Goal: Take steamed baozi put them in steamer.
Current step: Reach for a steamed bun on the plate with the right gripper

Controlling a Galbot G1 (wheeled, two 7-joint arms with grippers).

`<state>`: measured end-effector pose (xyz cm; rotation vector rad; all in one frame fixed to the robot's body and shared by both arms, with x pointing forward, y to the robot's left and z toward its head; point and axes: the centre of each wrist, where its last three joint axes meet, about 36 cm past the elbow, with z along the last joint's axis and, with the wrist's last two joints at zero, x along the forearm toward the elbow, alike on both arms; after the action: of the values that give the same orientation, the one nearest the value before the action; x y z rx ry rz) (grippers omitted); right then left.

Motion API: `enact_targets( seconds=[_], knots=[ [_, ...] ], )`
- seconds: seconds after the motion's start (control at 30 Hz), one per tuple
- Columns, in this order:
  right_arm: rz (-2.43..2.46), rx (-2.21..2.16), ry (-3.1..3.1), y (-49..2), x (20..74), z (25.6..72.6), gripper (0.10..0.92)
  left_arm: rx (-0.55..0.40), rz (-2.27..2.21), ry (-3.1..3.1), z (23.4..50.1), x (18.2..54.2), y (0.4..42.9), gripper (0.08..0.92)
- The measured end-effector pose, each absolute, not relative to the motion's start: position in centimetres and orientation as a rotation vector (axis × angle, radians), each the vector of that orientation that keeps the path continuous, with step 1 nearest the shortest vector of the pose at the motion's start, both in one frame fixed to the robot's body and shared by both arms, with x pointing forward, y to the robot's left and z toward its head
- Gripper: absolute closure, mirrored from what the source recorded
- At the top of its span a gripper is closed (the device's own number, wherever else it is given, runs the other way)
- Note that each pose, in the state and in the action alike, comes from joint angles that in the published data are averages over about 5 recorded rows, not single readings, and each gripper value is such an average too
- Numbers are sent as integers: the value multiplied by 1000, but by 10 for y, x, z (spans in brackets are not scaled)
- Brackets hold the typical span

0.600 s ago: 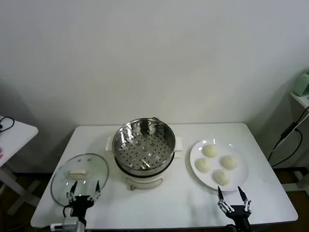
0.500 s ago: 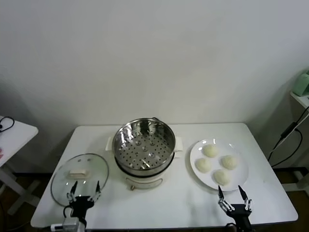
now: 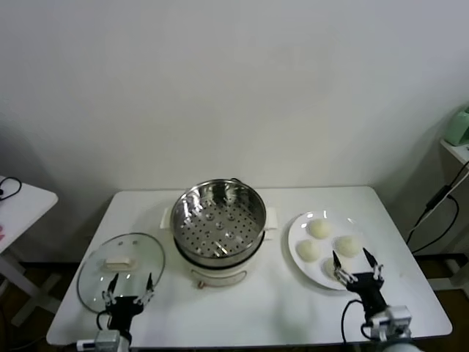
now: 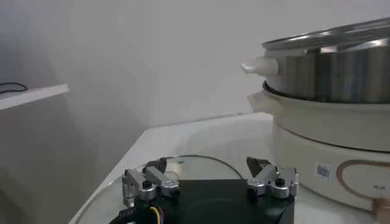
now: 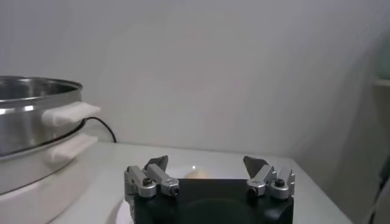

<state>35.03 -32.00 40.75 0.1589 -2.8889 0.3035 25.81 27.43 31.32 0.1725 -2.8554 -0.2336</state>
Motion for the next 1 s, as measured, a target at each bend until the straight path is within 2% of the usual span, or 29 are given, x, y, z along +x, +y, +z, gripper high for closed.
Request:
enact_targets(
  seconds=[0.3,0.67,1.0],
  knots=[
    [654,389,-2686,-328,422,457,200,149,-242,-2875,319,258,272,177],
    [1117,765,-2311,-368,504,514,200,134,-251,-2889,323,255,267,177],
    [1294,1034,-1933,-388,568,549,200,130,-259,-2892,320,253,264,177]
  ],
)
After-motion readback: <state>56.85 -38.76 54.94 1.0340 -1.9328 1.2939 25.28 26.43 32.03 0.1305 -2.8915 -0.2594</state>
